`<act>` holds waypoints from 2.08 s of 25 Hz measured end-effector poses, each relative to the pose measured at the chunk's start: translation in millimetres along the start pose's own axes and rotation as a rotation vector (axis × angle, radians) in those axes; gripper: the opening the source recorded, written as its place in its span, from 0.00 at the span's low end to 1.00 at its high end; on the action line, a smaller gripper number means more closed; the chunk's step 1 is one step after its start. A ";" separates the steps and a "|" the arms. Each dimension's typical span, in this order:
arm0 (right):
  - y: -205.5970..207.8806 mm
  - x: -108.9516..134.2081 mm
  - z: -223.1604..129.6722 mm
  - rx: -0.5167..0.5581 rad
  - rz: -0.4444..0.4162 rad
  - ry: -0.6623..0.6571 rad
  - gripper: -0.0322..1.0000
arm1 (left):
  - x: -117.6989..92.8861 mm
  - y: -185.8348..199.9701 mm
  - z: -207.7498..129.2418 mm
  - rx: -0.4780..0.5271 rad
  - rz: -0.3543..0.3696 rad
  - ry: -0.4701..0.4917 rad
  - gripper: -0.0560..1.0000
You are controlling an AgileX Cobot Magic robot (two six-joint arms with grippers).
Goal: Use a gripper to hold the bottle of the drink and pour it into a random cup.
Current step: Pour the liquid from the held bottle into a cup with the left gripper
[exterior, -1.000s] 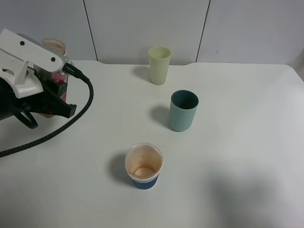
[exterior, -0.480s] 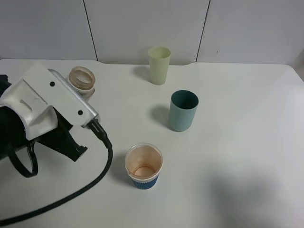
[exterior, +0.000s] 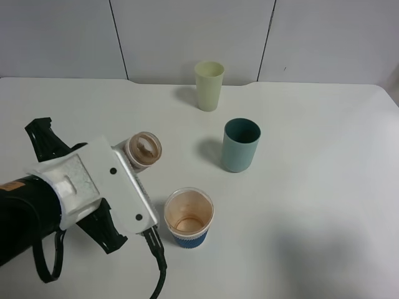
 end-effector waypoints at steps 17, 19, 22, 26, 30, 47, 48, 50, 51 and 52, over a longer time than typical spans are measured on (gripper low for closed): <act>0.0 0.0 0.0 0.000 0.000 0.000 0.99 | -30.8 -22.5 -8.3 0.085 -0.002 -0.191 0.36; 0.0 0.0 0.0 0.000 0.000 0.000 0.99 | -33.2 -24.4 -8.5 0.088 -0.002 -0.217 0.36; 0.0 0.0 0.0 0.000 0.000 0.000 0.99 | -34.7 -25.8 -7.9 0.084 0.000 -0.248 0.36; 0.0 0.0 0.0 0.000 0.000 0.000 0.99 | -34.7 -26.1 -6.6 0.076 0.002 -0.259 0.36; 0.0 0.0 0.0 0.000 0.000 0.000 0.99 | -33.8 -26.5 -3.2 0.054 0.013 -0.281 0.35; 0.0 0.0 0.0 0.000 0.000 0.000 0.99 | -32.6 -31.1 2.6 0.028 0.066 -0.500 0.35; 0.0 0.0 0.0 0.000 0.000 0.000 0.99 | -32.5 -31.1 2.9 0.027 0.067 -0.514 0.35; 0.0 0.0 0.0 0.000 0.000 0.000 0.99 | -32.3 -31.1 3.5 0.024 0.069 -0.540 0.35; 0.0 0.0 0.0 0.000 0.000 0.000 0.99 | -32.0 -31.0 3.5 0.025 0.071 -0.550 0.35; 0.0 0.0 0.0 0.000 0.000 0.000 0.99 | -31.7 -31.0 3.6 0.026 0.073 -0.560 0.35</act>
Point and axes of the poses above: a point on each arm's last joint axis where the gripper is mounted, y pointing back along that axis away from the gripper, x along the wrist's bending axis when the last joint is at zero, z = x × y, the point moved 6 cm from there along -y, pointing out along that axis toward the gripper, and after that the axes turned 9 degrees about -y, right-handed, at the moved point
